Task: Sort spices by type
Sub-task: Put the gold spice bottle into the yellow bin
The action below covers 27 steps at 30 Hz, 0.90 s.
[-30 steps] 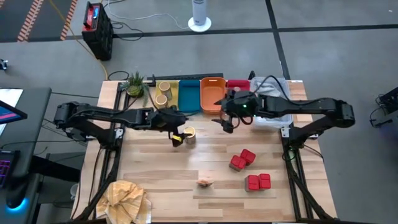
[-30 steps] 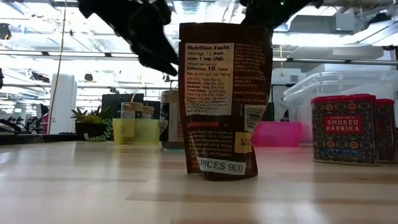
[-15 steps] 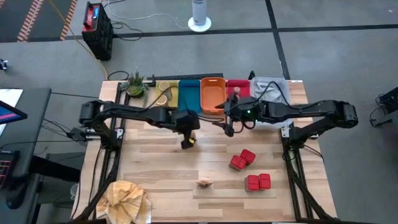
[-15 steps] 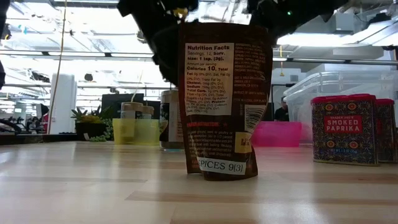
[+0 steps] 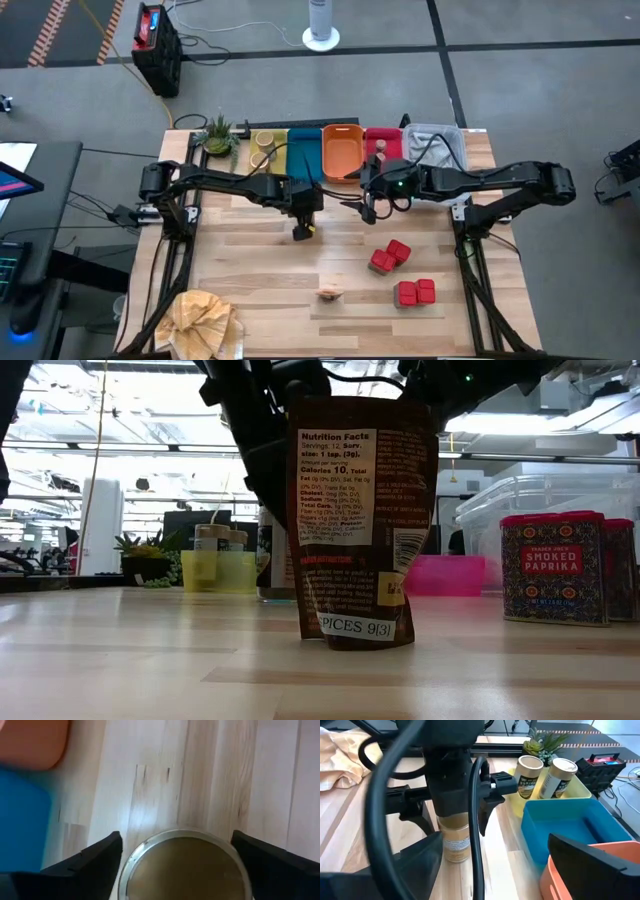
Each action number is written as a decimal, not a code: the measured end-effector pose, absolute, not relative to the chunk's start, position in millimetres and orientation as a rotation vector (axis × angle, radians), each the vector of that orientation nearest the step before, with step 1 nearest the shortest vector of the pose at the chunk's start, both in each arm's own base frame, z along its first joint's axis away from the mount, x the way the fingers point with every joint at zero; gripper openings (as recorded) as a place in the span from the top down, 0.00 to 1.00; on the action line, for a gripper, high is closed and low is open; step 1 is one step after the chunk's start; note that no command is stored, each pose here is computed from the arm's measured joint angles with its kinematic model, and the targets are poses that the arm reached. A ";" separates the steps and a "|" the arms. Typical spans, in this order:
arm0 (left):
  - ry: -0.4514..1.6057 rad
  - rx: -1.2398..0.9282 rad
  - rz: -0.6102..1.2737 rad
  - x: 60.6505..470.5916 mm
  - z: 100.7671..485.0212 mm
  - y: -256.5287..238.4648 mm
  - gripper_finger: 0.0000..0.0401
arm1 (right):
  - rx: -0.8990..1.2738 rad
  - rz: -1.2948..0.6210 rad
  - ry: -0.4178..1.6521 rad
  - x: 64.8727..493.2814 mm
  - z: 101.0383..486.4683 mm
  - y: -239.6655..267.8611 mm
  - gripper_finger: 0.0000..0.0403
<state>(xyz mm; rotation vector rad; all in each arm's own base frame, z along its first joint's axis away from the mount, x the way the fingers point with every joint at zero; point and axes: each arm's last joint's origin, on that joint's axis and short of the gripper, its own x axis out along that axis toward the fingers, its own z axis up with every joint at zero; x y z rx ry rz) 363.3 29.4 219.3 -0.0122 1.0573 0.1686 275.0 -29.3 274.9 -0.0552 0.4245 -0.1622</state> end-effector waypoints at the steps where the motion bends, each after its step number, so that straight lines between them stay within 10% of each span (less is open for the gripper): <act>1: 1.061 -0.011 0.168 363.0 219.1 29.4 0.16 | -0.055 -0.162 0.424 275.1 274.9 -29.3 0.04; 6: 1.066 0.005 0.146 362.4 220.0 29.1 0.36 | -0.055 -0.162 0.428 274.9 274.6 -29.3 0.04; 27: 0.931 0.049 0.442 298.7 325.6 86.1 0.36 | -0.054 -0.161 0.457 273.8 271.9 -29.2 0.04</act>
